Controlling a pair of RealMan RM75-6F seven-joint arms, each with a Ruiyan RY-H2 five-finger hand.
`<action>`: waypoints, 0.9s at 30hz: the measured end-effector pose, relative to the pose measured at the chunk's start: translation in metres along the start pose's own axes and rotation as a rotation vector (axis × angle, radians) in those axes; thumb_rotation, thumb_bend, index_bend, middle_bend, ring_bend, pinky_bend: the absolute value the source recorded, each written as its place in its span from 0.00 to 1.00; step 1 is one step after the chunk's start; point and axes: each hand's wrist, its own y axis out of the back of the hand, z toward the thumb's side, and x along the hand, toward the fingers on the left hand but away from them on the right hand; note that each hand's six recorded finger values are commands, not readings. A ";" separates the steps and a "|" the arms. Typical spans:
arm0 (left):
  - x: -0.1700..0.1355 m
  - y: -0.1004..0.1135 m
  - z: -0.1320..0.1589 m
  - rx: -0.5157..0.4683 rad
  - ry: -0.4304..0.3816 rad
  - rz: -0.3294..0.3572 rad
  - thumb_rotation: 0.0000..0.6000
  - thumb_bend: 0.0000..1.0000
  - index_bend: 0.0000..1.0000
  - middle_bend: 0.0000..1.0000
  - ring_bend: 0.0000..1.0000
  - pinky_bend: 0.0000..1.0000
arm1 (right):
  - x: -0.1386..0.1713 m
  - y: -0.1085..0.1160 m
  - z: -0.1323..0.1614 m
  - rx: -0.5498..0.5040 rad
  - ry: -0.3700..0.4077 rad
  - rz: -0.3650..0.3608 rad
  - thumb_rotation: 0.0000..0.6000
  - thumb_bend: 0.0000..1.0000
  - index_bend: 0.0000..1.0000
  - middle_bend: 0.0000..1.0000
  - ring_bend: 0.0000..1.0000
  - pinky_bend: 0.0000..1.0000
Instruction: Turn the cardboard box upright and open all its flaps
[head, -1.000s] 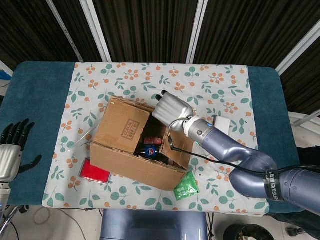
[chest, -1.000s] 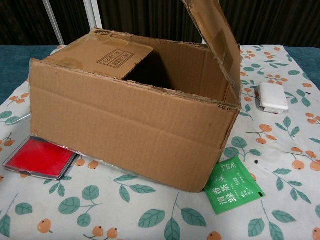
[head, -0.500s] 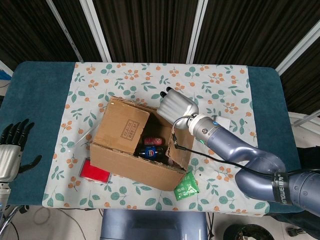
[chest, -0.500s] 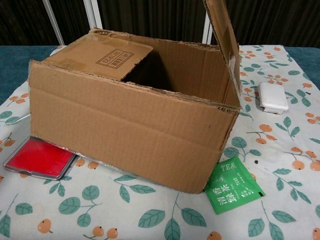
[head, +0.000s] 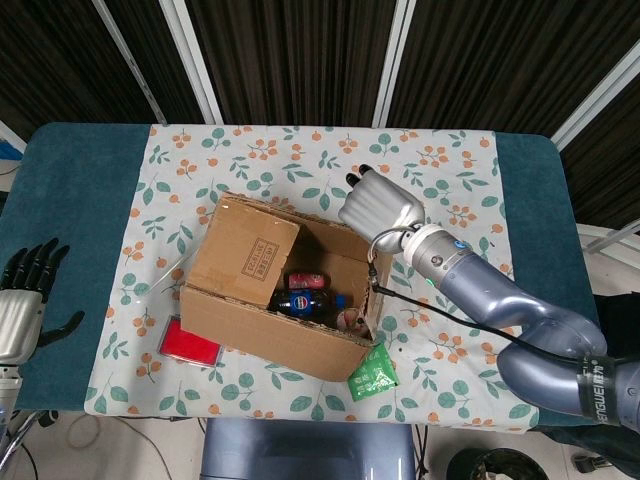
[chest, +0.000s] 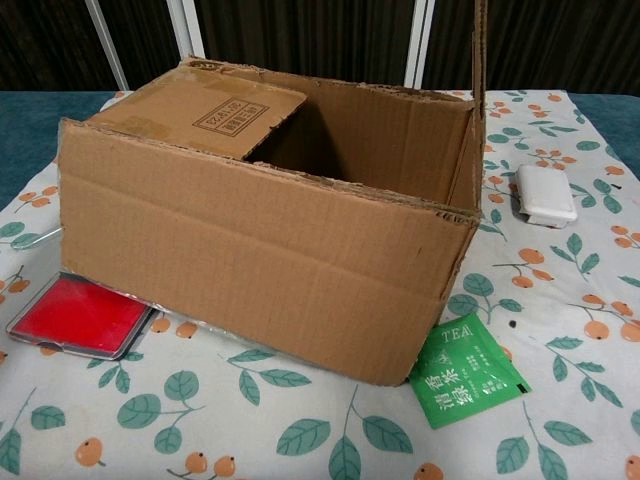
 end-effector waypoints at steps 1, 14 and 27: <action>0.000 0.000 0.000 0.001 0.000 0.000 1.00 0.21 0.00 0.00 0.00 0.00 | 0.002 -0.001 -0.002 0.002 -0.006 0.004 1.00 1.00 0.64 0.43 0.20 0.25; -0.001 -0.001 0.001 0.000 -0.003 -0.002 1.00 0.21 0.00 0.00 0.00 0.00 | 0.024 -0.026 -0.021 -0.005 -0.053 0.066 1.00 1.00 0.64 0.43 0.20 0.25; -0.001 -0.002 0.000 0.007 -0.001 -0.006 1.00 0.21 0.00 0.00 0.00 0.00 | 0.048 -0.065 -0.028 -0.048 -0.091 0.138 1.00 1.00 0.62 0.42 0.20 0.25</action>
